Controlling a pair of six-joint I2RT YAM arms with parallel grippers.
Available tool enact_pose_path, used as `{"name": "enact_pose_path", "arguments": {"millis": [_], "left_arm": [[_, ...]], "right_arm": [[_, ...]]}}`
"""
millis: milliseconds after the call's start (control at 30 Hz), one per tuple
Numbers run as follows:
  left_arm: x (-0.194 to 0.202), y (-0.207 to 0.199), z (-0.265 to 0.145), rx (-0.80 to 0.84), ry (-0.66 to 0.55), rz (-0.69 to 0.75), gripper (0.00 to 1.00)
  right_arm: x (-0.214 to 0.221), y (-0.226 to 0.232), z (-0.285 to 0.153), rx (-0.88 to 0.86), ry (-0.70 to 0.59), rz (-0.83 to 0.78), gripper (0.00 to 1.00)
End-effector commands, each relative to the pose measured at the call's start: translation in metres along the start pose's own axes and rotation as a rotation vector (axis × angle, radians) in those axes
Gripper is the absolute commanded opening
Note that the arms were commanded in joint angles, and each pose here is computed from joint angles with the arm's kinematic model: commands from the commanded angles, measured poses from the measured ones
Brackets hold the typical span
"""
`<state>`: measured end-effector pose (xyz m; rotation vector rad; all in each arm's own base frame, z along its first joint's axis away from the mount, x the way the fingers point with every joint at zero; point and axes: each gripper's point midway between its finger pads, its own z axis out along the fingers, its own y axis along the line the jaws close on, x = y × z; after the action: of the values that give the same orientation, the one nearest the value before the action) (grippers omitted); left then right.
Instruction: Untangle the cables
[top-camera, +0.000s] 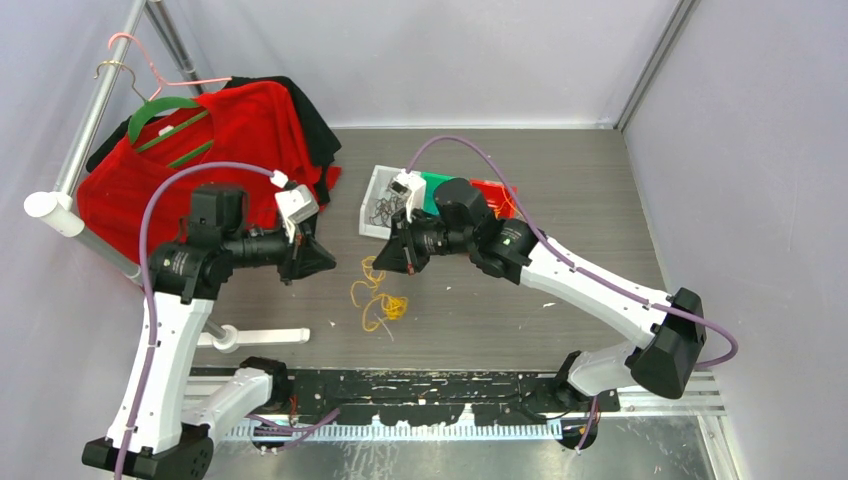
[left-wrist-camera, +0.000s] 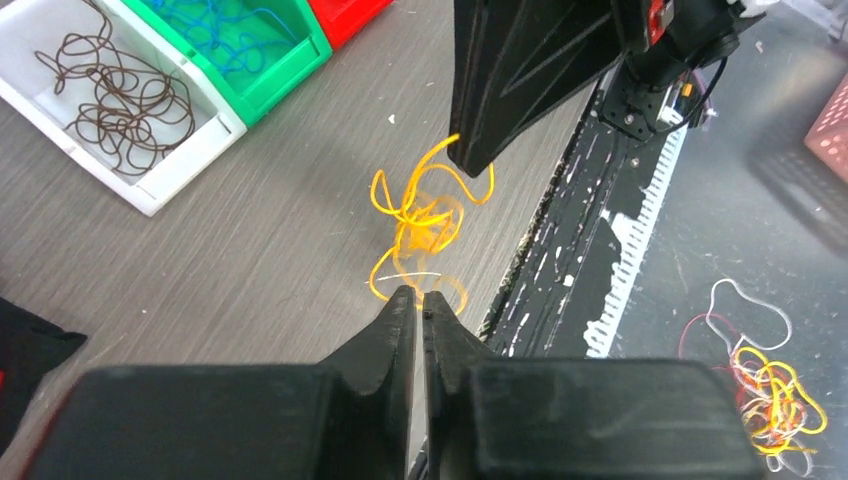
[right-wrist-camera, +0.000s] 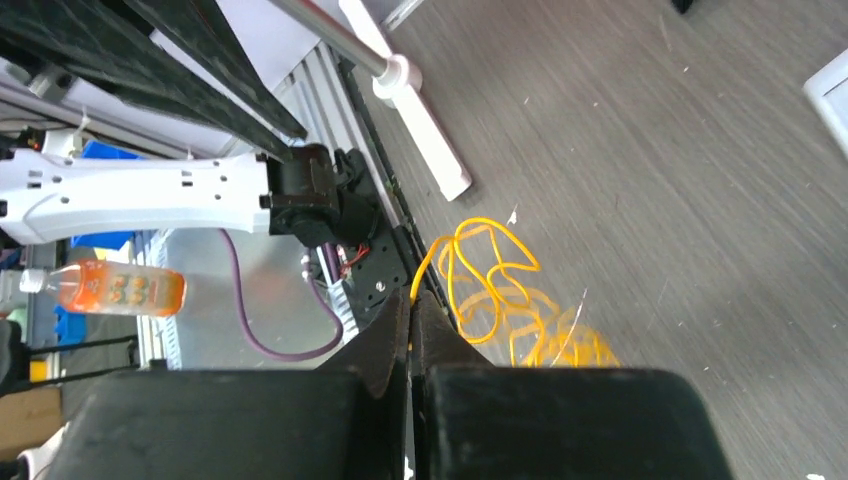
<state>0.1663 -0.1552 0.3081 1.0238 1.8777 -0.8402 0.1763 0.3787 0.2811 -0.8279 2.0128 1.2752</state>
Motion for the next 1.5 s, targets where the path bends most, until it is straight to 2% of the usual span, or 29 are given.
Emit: {"name": "enact_pose_path", "arguments": {"millis": [0,67,100,133,167,300,467,633,800,933,1000,1033,1100,1167,1267,1467], "left_arm": [[0.004,0.002,0.008,0.005,-0.025,-0.077,0.22],[0.014,0.003,0.013,0.01,-0.013,-0.126,0.58],[0.017,0.003,0.016,0.009,-0.01,-0.151,0.79],[0.021,0.004,0.018,0.011,-0.006,-0.178,0.91],[0.021,0.003,0.019,0.018,-0.01,-0.189,0.98],[0.018,-0.003,0.021,0.062,-0.015,-0.206,1.0],[0.016,-0.016,0.016,0.136,-0.008,-0.156,1.0],[0.019,-0.021,0.017,0.185,-0.006,-0.115,0.92],[0.023,-0.022,0.019,0.22,0.013,-0.103,0.7],[0.024,-0.024,0.018,0.234,0.02,-0.093,0.6],[0.022,-0.022,0.018,0.222,0.012,-0.085,0.49],[0.021,-0.021,0.018,0.214,0.007,-0.083,0.42],[0.019,-0.019,0.019,0.199,-0.008,-0.079,0.19],[0.015,-0.017,0.019,0.183,-0.026,-0.076,0.08],[0.008,-0.02,0.016,0.178,-0.056,-0.07,0.0],[0.002,-0.027,0.009,0.173,-0.077,-0.036,0.0]], "right_arm": [[-0.041,0.016,-0.004,-0.04,-0.159,-0.048,0.01],[-0.051,0.029,-0.003,-0.099,-0.178,-0.028,0.01],[-0.054,0.034,-0.001,-0.123,-0.176,-0.016,0.01],[-0.057,0.04,-0.001,-0.151,-0.169,-0.006,0.01],[-0.057,0.045,0.001,-0.174,-0.157,0.007,0.01],[-0.059,0.054,0.006,-0.221,-0.108,0.034,0.01],[-0.058,0.057,0.011,-0.243,-0.068,0.067,0.01],[-0.062,0.066,0.013,-0.282,-0.051,0.112,0.01],[-0.062,0.068,0.011,-0.293,-0.05,0.121,0.01],[-0.06,0.07,0.011,-0.309,-0.044,0.131,0.01],[-0.061,0.072,0.01,-0.32,-0.042,0.137,0.01],[-0.062,0.073,0.009,-0.327,-0.045,0.135,0.01],[-0.064,0.074,0.008,-0.334,-0.061,0.13,0.01],[-0.066,0.074,0.007,-0.334,-0.075,0.13,0.01],[-0.071,0.072,0.005,-0.331,-0.106,0.133,0.01],[-0.08,0.07,0.002,-0.336,-0.164,0.155,0.01]]}}
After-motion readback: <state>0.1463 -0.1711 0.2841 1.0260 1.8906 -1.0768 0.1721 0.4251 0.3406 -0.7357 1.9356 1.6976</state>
